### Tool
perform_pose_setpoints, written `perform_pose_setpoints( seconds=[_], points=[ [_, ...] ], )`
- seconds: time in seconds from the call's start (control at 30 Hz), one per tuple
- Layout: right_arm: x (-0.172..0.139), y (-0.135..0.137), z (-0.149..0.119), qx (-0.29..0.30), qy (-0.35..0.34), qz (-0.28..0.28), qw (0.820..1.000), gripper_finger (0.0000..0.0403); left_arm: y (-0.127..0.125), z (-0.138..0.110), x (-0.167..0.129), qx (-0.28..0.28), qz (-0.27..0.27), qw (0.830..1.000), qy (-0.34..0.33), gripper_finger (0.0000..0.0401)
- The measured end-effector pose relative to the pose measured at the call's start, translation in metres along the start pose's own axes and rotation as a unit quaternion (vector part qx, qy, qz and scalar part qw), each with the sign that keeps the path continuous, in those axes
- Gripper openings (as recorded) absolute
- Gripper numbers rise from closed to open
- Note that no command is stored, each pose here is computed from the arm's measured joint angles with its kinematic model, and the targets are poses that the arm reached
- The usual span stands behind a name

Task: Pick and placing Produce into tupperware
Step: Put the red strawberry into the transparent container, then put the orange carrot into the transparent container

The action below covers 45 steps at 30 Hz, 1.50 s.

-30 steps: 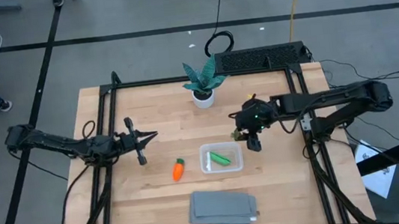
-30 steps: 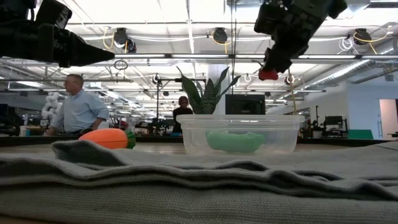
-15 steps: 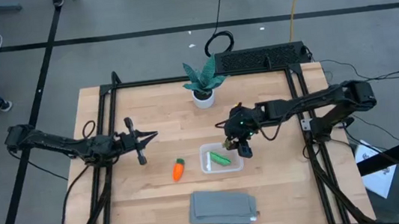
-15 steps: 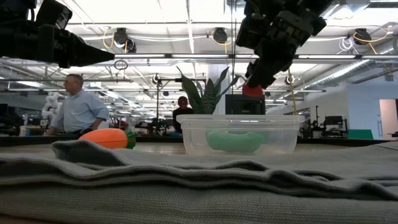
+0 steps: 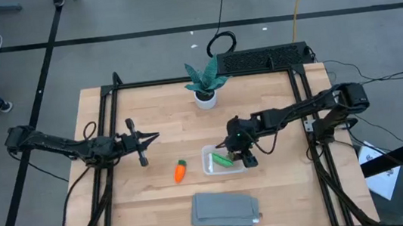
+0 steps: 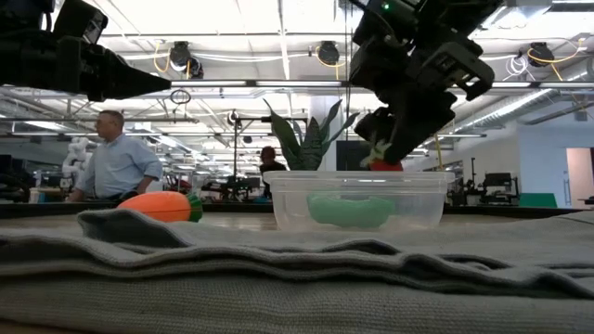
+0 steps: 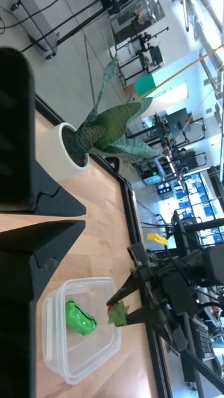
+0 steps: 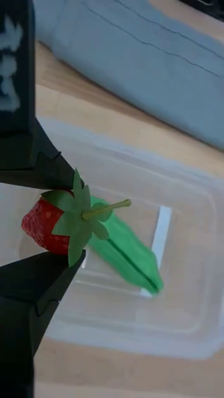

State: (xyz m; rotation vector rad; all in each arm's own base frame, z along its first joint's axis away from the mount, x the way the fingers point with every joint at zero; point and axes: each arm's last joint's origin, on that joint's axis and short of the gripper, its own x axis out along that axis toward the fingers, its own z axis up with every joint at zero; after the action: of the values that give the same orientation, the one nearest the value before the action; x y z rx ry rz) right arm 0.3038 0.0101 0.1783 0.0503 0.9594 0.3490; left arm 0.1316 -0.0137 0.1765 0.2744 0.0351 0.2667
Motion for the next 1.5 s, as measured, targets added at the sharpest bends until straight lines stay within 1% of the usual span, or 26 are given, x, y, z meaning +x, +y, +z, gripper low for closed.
perform_pose_setpoints(
  seconds=[0.17, 0.43, 0.53, 0.73, 1.07, 1.3, 1.4, 1.5],
  points=[
    [0.004, 0.004, -0.001, -0.015, 0.006, 0.004, 1.0, 0.0142, 0.0, 0.0, 0.0, 0.0, 0.0, 1.0, 0.0, 0.0026],
    [0.025, 0.001, -0.009, 0.011, 0.041, 0.009, 0.999, 0.0142, 0.0, 0.0, 0.0, 0.0, 0.0, 1.0, 0.001, 0.0026],
    [0.028, 0.0, -0.01, 0.018, 0.046, 0.009, 0.999, 0.0142, 0.0, 0.0, 0.0, 0.0, 0.0, 1.0, 0.001, 0.0026],
    [0.029, 0.0, -0.009, 0.018, 0.041, 0.008, 0.999, 0.0143, 0.0, -0.001, 0.0, 0.001, -0.001, 1.0, 0.003, 0.0026],
    [0.028, -0.001, -0.009, 0.038, 0.042, 0.007, 0.998, 0.0175, 0.0, -0.001, 0.0, 0.001, -0.001, 1.0, 0.003, 0.0026],
    [0.028, -0.001, -0.009, 0.042, 0.042, 0.008, 0.998, 0.0184, 0.0, -0.001, 0.0, 0.001, -0.001, 1.0, 0.003, 0.0026],
    [0.021, -0.001, -0.008, 0.048, 0.033, 0.003, 0.998, 0.0185, 0.0, -0.001, 0.0, 0.0, -0.001, 1.0, 0.003, 0.0026],
    [0.007, -0.001, -0.002, 0.052, 0.009, -0.003, 0.999, 0.0185, 0.0, -0.001, 0.0, -0.001, -0.001, 1.0, 0.003, 0.0026]
  ],
)
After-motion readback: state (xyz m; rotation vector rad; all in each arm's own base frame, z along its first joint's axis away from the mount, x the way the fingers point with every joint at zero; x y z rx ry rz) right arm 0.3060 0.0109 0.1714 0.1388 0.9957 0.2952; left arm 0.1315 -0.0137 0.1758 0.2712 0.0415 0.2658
